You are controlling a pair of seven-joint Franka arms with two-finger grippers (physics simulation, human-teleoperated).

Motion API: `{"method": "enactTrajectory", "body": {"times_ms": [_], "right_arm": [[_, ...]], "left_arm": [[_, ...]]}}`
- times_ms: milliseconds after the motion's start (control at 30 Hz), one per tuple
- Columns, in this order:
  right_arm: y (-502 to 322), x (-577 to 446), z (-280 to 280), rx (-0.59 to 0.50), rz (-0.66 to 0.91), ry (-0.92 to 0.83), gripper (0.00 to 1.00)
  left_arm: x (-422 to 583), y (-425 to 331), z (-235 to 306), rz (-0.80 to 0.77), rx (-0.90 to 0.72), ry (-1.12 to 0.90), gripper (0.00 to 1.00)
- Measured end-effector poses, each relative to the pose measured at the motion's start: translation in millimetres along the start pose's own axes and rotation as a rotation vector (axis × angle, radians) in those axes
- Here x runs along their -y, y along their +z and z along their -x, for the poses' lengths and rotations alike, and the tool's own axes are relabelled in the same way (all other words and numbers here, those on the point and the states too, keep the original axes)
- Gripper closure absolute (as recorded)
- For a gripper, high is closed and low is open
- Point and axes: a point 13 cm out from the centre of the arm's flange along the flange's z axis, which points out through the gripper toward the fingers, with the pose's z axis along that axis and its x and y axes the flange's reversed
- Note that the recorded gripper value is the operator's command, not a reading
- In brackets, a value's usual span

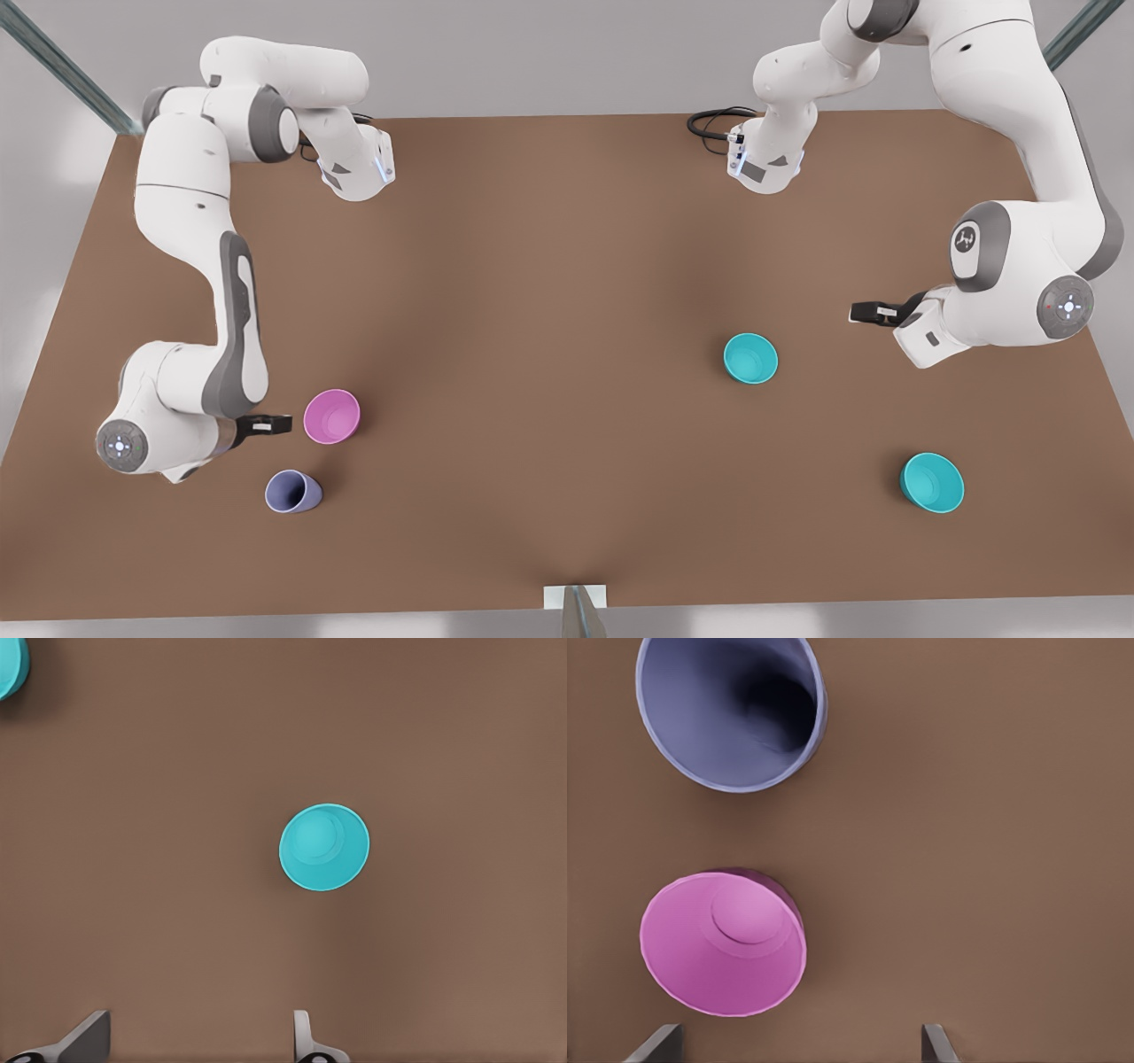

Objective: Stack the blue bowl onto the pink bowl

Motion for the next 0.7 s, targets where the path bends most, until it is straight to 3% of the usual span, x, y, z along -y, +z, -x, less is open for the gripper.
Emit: {"method": "enactTrajectory", "body": {"times_ms": [700], "right_arm": [[105,-22,-32,-0.004,0.101,0.079,0.0]], "left_arm": [[-5,12,4,-0.009,-0.02,0.012,0.0]]}}
